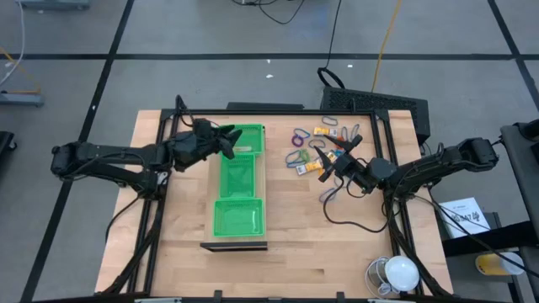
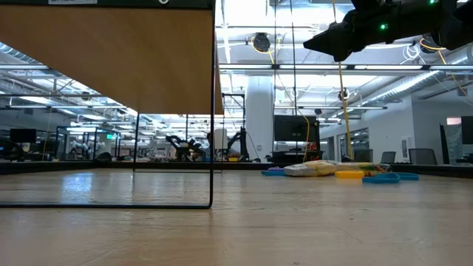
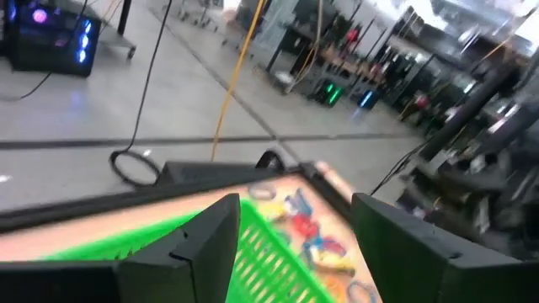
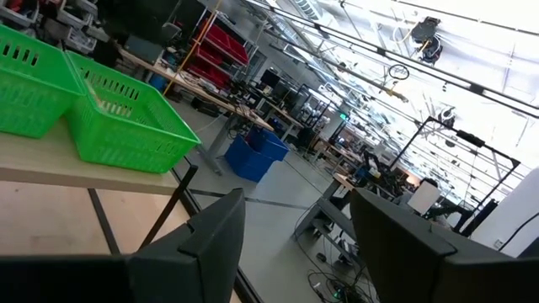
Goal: Pick & Place Office Desk Supplies
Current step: Put the yellow crayon box into the top green bin on the shelf
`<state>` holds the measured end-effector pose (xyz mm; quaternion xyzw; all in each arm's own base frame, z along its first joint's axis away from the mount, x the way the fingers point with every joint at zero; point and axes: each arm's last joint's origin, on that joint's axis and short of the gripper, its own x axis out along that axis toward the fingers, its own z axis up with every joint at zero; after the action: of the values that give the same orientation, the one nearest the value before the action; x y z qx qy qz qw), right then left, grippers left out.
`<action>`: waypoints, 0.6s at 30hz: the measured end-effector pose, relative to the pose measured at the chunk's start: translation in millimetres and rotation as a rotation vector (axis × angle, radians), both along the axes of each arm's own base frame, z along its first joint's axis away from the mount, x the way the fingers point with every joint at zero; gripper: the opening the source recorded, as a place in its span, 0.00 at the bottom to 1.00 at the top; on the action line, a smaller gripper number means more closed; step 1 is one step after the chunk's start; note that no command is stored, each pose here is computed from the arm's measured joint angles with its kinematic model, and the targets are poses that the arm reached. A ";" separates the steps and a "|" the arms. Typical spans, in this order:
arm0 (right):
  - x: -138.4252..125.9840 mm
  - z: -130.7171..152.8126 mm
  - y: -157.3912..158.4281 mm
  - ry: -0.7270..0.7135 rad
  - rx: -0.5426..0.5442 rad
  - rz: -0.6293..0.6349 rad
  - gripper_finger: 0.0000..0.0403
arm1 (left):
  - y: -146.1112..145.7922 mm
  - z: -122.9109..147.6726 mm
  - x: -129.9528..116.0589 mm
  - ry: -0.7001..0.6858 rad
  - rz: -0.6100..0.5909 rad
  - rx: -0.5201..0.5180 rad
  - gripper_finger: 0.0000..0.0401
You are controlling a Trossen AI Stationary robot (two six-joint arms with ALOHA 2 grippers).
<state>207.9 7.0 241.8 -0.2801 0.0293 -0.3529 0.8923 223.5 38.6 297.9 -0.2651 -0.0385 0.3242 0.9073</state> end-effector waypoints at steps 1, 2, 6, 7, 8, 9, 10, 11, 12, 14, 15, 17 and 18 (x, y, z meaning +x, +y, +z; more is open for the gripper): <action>0.1 -0.1 0.0 0.000 0.001 0.000 0.51 | -0.2 1.8 -2.0 -0.006 -0.001 0.003 0.60; 0.2 -0.7 0.0 -0.003 0.011 0.002 0.51 | -0.5 3.4 -4.1 -0.010 -0.002 0.009 0.60; 2.2 -5.9 -4.4 -0.051 0.126 0.043 0.50 | -2.8 19.1 -18.0 -0.091 -0.035 0.028 0.60; 3.1 -8.1 -7.9 -0.056 0.158 0.064 0.50 | -3.3 22.8 -22.2 -0.098 -0.039 0.048 0.60; 4.3 -10.8 -11.6 -0.054 0.192 0.097 0.49 | -3.8 26.2 -26.2 -0.098 -0.040 0.076 0.60; 5.4 -13.5 -15.8 -0.052 0.229 0.133 0.48 | -4.1 29.0 -29.5 -0.100 -0.039 0.096 0.60; 6.1 -16.1 -21.1 -0.052 0.268 0.155 0.48 | -4.3 31.2 -32.3 -0.104 -0.039 0.109 0.60; 6.2 -18.5 -26.4 -0.048 0.302 0.162 0.47 | -4.6 32.6 -34.3 -0.110 -0.039 0.113 0.60; 6.1 -21.3 -32.5 -0.034 0.337 0.155 0.47 | -4.7 33.4 -35.4 -0.113 -0.038 0.115 0.60; 5.6 -27.9 -45.1 0.037 0.405 0.098 0.45 | -4.7 33.1 -35.4 -0.109 -0.039 0.117 0.60; 4.6 -31.7 -50.8 0.091 0.445 0.054 0.45 | -4.6 32.3 -34.9 -0.102 -0.039 0.116 0.60; 1.5 -36.7 -61.3 0.191 0.537 -0.039 0.44 | -4.4 30.2 -33.2 -0.084 -0.040 0.114 0.60; -1.0 -38.7 -65.2 0.228 0.586 -0.084 0.43 | -4.3 29.0 -32.1 -0.077 -0.040 0.113 0.60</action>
<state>206.8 -58.2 203.1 -0.0474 0.2410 -0.3322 0.9107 191.4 34.3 327.0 -0.2263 -0.0862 0.2927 0.9250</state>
